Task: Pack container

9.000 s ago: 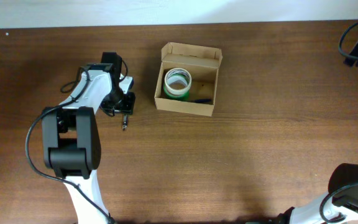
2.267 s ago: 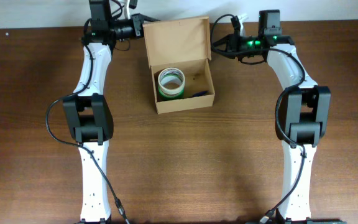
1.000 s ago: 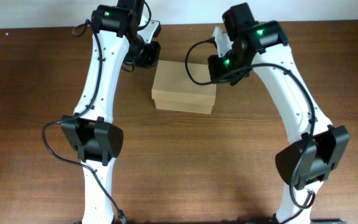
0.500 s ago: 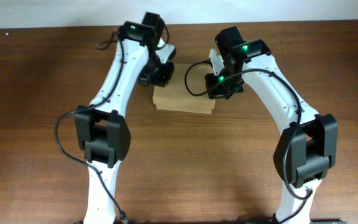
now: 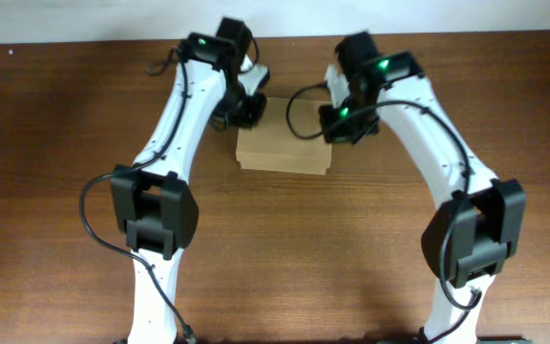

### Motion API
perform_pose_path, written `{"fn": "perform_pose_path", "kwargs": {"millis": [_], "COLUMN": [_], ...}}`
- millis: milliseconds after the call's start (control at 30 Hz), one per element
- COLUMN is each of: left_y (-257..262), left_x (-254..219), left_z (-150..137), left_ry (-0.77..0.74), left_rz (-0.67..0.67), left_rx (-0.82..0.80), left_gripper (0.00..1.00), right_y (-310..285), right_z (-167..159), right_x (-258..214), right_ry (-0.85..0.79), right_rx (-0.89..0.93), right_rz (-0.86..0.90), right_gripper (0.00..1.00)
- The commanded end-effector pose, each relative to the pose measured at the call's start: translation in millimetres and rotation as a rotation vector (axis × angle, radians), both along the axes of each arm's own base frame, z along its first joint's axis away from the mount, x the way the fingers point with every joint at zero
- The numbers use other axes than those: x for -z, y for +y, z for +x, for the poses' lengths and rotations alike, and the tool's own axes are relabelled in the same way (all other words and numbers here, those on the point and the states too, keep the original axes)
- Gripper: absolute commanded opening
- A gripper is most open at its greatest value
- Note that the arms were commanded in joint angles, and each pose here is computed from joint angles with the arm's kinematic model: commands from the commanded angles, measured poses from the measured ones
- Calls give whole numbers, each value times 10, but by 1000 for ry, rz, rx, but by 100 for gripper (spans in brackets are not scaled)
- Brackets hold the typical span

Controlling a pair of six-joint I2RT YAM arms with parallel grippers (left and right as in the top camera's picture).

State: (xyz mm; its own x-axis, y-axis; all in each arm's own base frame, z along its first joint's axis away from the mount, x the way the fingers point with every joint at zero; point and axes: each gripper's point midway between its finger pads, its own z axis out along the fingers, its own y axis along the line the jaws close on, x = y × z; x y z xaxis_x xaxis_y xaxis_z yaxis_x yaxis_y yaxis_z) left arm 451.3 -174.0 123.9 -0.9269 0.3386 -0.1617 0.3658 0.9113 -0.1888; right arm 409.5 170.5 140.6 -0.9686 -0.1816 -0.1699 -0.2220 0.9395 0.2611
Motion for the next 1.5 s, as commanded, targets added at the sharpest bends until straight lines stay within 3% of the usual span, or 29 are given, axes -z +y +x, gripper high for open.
{"fn": "perform_pose_path", "kwargs": {"millis": [0,133,400,533,567,600,633,667,700,733,967,1467], "left_y": [215,521,952,1031,1050,1067,1084,1102,1117,1126,1164,1164], "left_x": [-880,-1715,-2842,-3368,-3469,-3559,-3643,-3714,-3778,-3822,-3975,-3970], "left_z": [311,277,-265,-645,-739,-829,-916,-993,-1070,-1123,-1323,-1322], "left_ry": [-239,-429,-706,-845,-871,-895,-918,-938,-956,-969,-1015,-1013], "left_rz": [-44,-43,26,-8,-15,-22,-29,-33,-38,-42,-55,-55], "left_rx": [-43,-103,-193,-208,-210,-213,-215,-218,-220,-221,-225,-225], "left_gripper": [2,2,4,28,44,67,99,99,99,99,99,99], "right_y": [-255,-497,-811,-899,-923,-946,-967,-986,-1007,-1021,-1092,-1077], "right_z": [155,32,-571,-910,-998,-1087,-1171,-1242,-1327,-1384,-1657,-1598], "right_x": [-995,-1806,-2992,-3430,-3530,-3617,-3691,-3741,-3797,-3833,-3982,-3947], "right_ry": [-230,-394,-680,-815,-848,-877,-903,-920,-939,-951,-1008,-994], "right_rx": [51,101,168,185,189,193,196,198,200,201,208,207], "right_rz": [-17,-61,-50,-3,8,18,27,33,40,45,65,61], "right_gripper": [4,4,4,4,4,9,23,41,93,99,99,99]}}
